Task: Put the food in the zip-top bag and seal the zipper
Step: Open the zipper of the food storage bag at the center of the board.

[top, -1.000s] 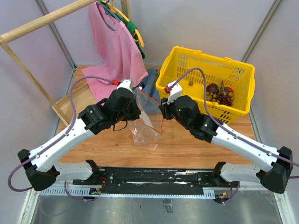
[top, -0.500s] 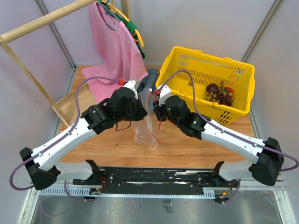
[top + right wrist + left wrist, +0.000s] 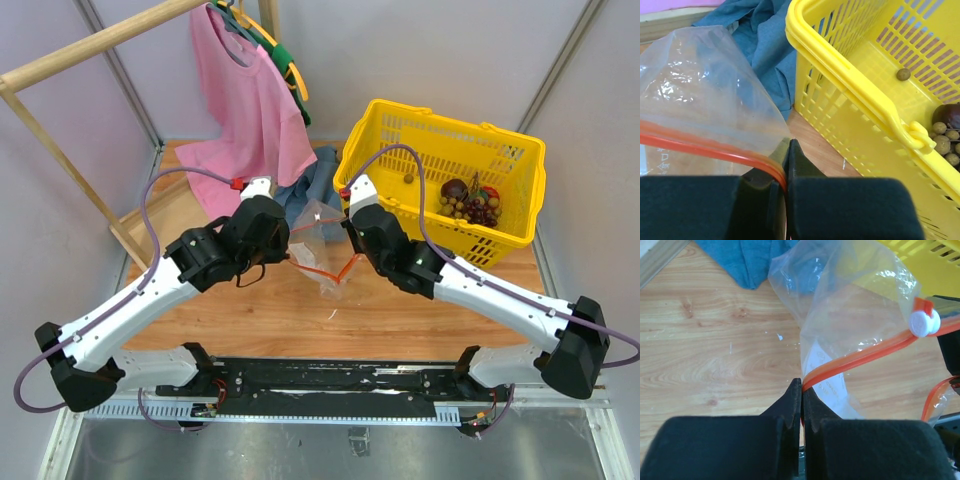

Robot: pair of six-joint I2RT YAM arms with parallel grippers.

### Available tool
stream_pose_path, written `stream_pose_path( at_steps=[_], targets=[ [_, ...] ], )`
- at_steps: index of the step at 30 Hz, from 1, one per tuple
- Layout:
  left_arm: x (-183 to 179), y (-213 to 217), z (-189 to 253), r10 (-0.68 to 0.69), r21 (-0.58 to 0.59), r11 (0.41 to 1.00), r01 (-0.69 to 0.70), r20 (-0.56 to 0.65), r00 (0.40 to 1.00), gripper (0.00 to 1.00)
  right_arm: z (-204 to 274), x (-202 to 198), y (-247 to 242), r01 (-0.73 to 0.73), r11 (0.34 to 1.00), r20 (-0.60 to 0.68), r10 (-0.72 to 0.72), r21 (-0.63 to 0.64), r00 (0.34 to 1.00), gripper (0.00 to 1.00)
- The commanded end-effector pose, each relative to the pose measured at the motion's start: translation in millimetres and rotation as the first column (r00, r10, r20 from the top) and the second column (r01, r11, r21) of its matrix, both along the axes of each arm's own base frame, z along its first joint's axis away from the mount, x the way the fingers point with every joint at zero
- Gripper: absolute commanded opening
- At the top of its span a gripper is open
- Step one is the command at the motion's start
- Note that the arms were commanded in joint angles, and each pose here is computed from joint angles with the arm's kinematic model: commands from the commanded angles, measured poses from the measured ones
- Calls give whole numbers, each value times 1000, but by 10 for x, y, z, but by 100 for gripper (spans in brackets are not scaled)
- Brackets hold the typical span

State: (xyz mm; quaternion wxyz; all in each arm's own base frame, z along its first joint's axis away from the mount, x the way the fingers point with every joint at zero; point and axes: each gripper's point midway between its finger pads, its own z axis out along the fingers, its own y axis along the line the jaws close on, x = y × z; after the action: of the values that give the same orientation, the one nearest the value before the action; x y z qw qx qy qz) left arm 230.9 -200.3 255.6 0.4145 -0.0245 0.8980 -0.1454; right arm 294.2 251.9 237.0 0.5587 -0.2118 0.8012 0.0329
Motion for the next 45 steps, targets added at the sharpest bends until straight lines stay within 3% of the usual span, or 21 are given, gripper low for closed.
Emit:
stream_pose_path(
  at_steps=[1,3,6,15,21,26,34,40,45],
  targets=[
    [30,-57,-15,-14,-11,1000,14,21,1000,3,116,-58,122,-31,995,-23,34,94,999,1],
    [55,-212,-8,-48,-71,996,50,35,998,5,54,-92,241,-60,990,-60,68,129,996,1],
    [68,-290,-67,-65,-88,994,67,31,997,1,-19,-145,383,-107,981,-102,124,160,987,4],
    [139,-100,-22,5,2,1000,-5,45,999,0,233,-264,358,-219,969,-77,229,114,970,41],
    [216,16,184,34,89,995,-40,69,997,0,434,-336,306,-267,960,-96,274,81,957,59],
    [294,61,387,51,127,990,-64,104,993,0,693,-448,410,-336,932,-98,350,133,932,71],
    [355,13,313,29,180,983,-45,92,995,0,805,-371,294,-306,947,-112,316,96,942,78],
    [359,-107,164,10,151,988,-20,64,998,0,716,-449,622,-362,898,-138,403,249,905,81],
    [365,-215,157,-9,104,995,3,63,998,0,525,-383,820,-315,882,-162,388,352,907,81]
  ],
)
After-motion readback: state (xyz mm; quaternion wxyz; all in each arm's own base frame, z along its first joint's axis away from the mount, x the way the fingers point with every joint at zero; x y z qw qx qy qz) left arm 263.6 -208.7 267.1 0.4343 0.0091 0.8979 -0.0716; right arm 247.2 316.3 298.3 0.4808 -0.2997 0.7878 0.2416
